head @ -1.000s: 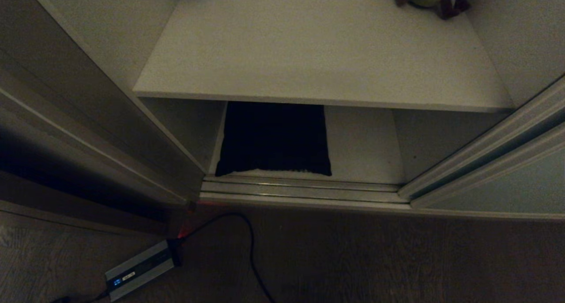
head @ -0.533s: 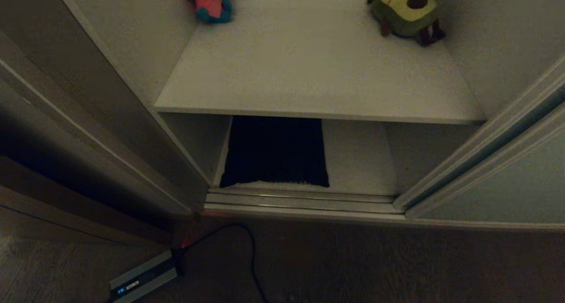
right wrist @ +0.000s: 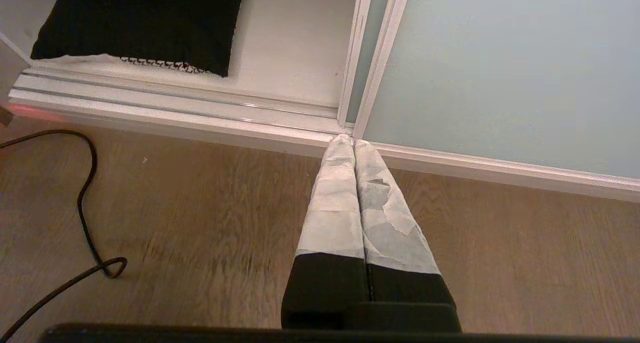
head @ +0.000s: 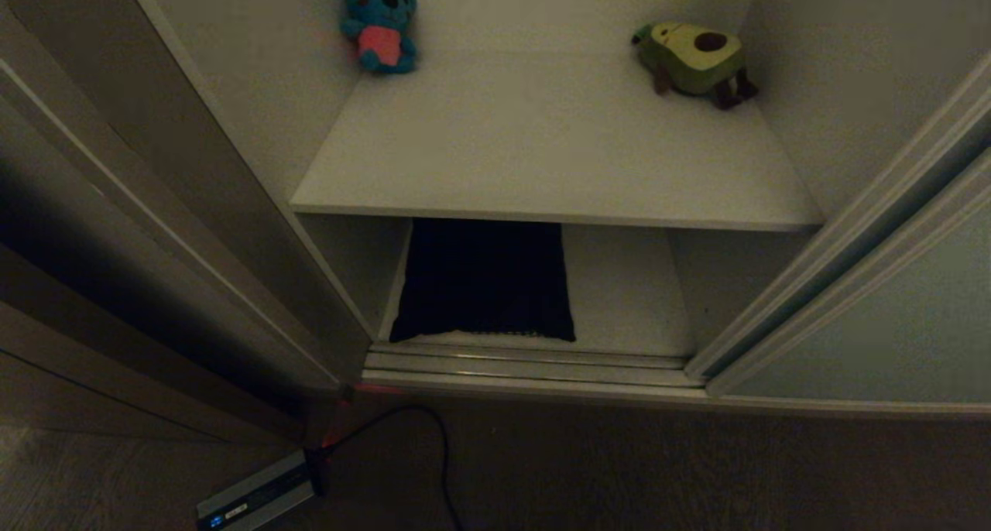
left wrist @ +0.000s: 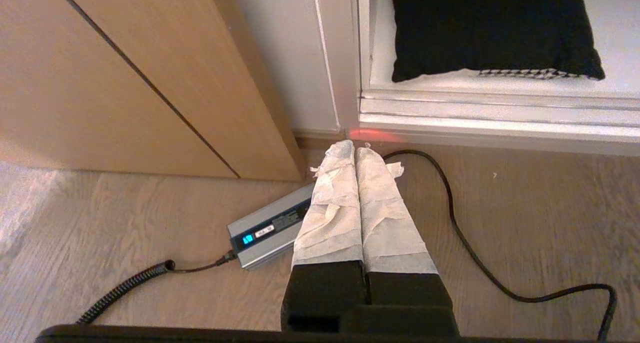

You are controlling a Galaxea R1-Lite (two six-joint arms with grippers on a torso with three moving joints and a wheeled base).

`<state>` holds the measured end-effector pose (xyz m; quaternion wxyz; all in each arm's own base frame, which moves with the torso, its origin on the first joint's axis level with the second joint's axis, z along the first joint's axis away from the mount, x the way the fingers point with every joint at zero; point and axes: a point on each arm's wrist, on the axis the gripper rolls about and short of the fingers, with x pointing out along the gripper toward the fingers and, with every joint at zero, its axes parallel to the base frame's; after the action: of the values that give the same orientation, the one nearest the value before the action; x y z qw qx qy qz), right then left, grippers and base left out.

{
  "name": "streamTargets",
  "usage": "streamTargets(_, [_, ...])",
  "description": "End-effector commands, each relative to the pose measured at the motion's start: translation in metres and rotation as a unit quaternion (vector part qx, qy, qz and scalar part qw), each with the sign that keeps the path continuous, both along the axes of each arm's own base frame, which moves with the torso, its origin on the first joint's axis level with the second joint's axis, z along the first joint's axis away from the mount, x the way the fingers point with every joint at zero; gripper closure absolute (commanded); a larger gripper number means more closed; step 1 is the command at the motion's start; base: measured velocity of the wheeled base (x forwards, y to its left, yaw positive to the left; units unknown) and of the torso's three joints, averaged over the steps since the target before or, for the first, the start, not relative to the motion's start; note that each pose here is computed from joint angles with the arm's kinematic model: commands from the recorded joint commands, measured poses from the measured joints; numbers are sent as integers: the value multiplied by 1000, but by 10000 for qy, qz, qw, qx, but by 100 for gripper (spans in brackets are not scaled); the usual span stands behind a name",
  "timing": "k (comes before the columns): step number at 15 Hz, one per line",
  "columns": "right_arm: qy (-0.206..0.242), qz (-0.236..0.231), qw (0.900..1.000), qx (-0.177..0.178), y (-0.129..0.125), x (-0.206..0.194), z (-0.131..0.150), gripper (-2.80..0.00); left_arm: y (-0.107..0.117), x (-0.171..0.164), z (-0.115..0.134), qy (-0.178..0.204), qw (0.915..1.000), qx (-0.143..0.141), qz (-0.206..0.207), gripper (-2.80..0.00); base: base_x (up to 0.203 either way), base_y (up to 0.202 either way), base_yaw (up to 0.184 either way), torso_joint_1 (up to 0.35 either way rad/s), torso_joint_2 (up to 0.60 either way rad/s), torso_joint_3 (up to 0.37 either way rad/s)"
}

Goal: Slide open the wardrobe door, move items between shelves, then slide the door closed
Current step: Close the door

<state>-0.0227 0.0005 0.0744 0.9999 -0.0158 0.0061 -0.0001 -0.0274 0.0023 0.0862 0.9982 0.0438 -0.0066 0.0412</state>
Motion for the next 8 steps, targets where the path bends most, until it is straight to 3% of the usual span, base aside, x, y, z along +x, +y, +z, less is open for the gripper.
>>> streamTargets(1, [21, 2, 10000, -4, 0, 0, -1, 0, 0, 0, 0, 15, 10000, 3, 6, 0, 0, 0, 0, 0, 0, 0])
streamTargets(8, [24, 2, 10000, -2, 0, 0, -1, 0, 0, 0, 0, 8, 10000, 2, 13, 0, 0, 0, 0, 2, 1, 40])
